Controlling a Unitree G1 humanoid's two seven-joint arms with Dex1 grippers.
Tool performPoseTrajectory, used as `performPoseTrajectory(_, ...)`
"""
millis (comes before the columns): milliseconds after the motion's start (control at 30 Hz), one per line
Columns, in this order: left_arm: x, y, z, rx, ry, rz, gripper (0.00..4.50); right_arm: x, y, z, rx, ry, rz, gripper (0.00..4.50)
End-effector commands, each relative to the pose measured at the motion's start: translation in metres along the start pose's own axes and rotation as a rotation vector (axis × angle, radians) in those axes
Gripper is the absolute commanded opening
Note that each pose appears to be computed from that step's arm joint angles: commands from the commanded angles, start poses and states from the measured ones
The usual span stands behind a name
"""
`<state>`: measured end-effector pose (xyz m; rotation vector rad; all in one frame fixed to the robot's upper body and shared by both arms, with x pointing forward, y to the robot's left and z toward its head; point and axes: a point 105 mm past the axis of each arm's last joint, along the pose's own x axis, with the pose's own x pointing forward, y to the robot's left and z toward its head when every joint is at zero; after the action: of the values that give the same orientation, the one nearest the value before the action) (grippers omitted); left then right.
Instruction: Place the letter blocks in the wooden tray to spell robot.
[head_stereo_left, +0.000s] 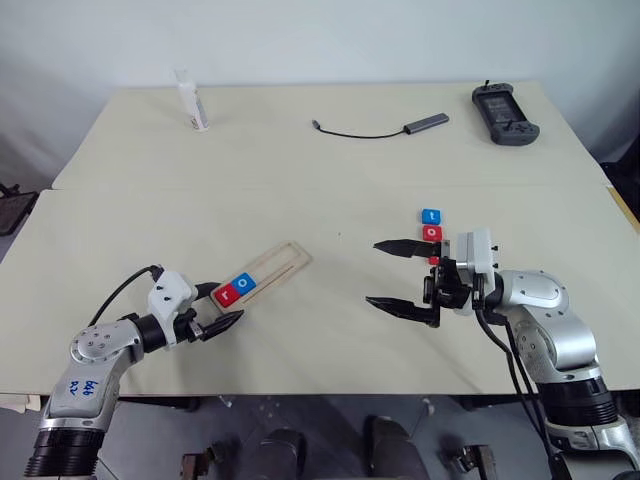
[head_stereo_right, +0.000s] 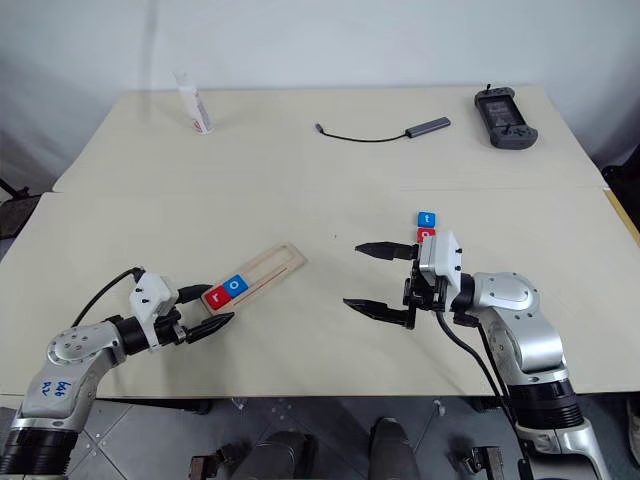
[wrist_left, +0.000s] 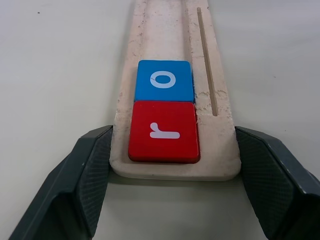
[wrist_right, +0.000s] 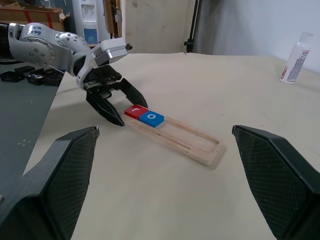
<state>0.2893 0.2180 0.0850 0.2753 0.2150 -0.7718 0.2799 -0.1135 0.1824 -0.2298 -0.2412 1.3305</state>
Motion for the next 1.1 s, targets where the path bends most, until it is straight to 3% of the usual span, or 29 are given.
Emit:
performPoseTrajectory(33, 0.002, -0.011, -0.02, -0.024, 0.066, -0.054, 3.39, -0.005, 0.0, 0.013, -0.044, -0.021, -0.005, 4.5)
performPoseTrajectory(133, 0.008, -0.017, 0.0, 0.0, -0.021, -0.121, 3.39, -0.009, -0.001, 0.013, -0.046, -0.009, -0.013, 4.5)
performPoseTrajectory(267, 0.02, -0.028, 0.024, 0.094, -0.039, -0.293, 3.39, -0.028, 0.001, 0.013, -0.041, 0.036, -0.041, 4.5)
performPoseTrajectory(500, 0.066, -0.05, 0.06, 0.293, -0.072, -0.584, 3.39, -0.073, 0.011, 0.012, -0.033, 0.155, -0.164, 4.5)
performPoseTrajectory(667, 0.105, -0.056, 0.064, 0.366, -0.047, -0.662, 3.39, -0.1, 0.024, 0.007, -0.012, 0.212, -0.293, 4.5)
performPoseTrajectory(867, 0.116, -0.055, 0.061, 0.364, -0.03, -0.685, 3.39, -0.109, 0.035, 0.003, 0.011, 0.223, -0.376, 4.5)
performPoseTrajectory(967, 0.111, -0.055, 0.06, 0.321, -0.046, -0.702, 4.34, -0.115, 0.037, 0.001, 0.013, 0.229, -0.425, 4.5)
performPoseTrajectory(1100, 0.103, -0.048, 0.067, 0.303, -0.122, -0.652, 4.46, -0.133, 0.034, 0.0, 0.022, 0.244, -0.539, 4.5)
